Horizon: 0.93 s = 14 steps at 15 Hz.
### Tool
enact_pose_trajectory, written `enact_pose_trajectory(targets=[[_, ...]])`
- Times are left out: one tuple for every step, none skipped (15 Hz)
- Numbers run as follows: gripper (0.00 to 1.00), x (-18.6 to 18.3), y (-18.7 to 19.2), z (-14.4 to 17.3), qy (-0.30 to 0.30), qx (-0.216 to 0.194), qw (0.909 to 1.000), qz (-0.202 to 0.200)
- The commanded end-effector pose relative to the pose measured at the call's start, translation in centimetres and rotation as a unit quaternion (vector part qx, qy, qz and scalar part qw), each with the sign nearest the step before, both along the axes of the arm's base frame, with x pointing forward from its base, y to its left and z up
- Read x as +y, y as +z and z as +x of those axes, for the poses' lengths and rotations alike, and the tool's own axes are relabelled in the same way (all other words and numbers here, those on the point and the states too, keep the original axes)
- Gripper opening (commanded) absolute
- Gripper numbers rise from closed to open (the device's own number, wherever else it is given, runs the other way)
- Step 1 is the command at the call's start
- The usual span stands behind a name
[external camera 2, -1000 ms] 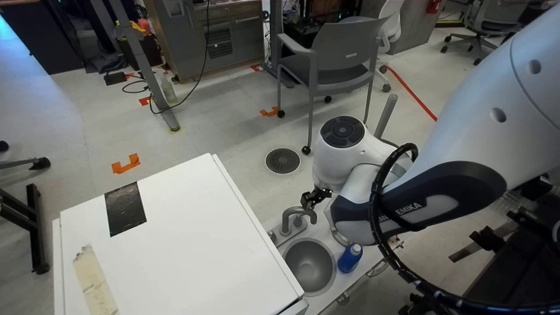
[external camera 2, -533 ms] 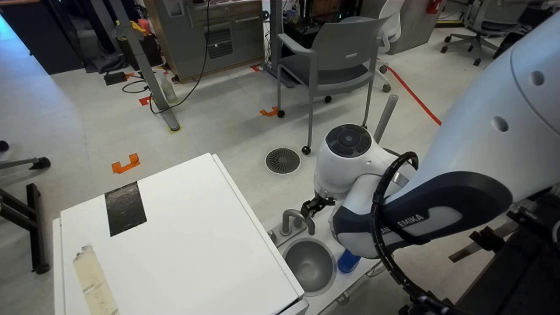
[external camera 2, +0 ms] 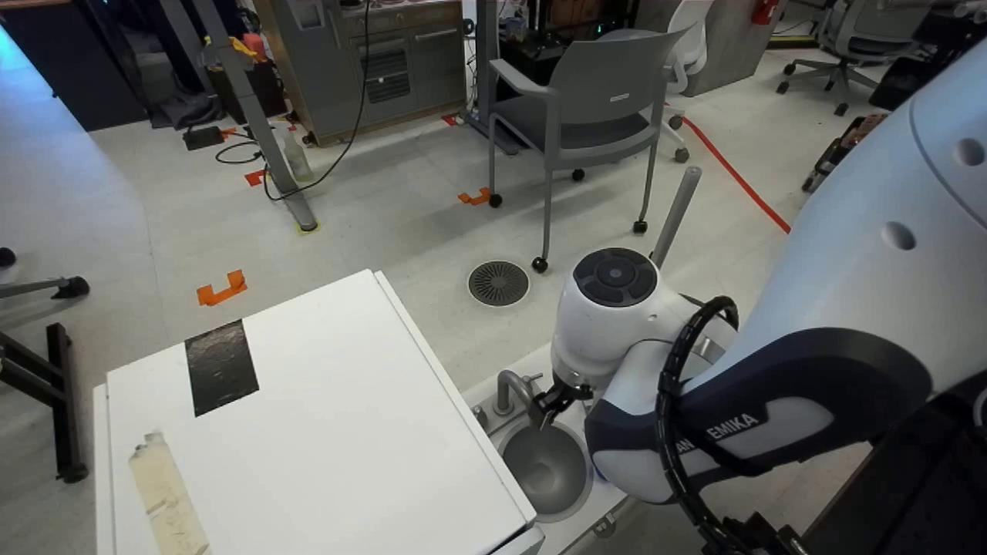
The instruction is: Turn the tap nozzle to the left
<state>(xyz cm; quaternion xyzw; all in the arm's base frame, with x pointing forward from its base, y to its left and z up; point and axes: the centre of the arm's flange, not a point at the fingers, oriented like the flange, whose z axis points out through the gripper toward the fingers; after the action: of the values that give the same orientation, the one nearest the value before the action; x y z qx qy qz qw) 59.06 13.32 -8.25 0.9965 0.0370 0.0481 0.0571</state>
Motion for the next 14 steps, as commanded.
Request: enact_pose_trajectory(targets=[[1.00,0.2,1.4,-0.5,-0.002,0.006,0.9999,0.013],[1.00,0.1,1.5,-0.5,-0.002,0.005,0.9999,0.011],[1.00,-0.1,1.7,-0.7,-0.003,0.006,0.9999,0.011],[1.00,-0.5,2.1,-0.9,-0.008,0.009,0.9999,0.010],[1.00,-0.7,2.6,-1.2,-0.013,0.017,0.9997,0.010],[1.00,-1.3,3.6,-1.9,-0.022,0.037,0.9990,0.009],[1.00,-1.8,4.4,-2.7,-0.030,0.064,0.9975,0.004],[1.00,-2.6,5.9,-3.8,-0.033,0.093,0.9952,0.004],[1.00,-3.5,7.5,-4.7,-0.033,0.122,0.9919,0.006],[1.00,-4.2,9.0,-5.5,-0.032,0.144,0.9890,0.011],[1.00,-4.9,10.2,-6.1,-0.027,0.165,0.9857,0.021],[1.00,-5.7,11.7,-6.7,-0.024,0.188,0.9813,0.034],[1.00,-3.8,6.7,-4.8,-0.023,0.147,0.9888,0.005],[1.00,-4.4,8.0,-4.8,-0.025,0.151,0.9881,0.010]])
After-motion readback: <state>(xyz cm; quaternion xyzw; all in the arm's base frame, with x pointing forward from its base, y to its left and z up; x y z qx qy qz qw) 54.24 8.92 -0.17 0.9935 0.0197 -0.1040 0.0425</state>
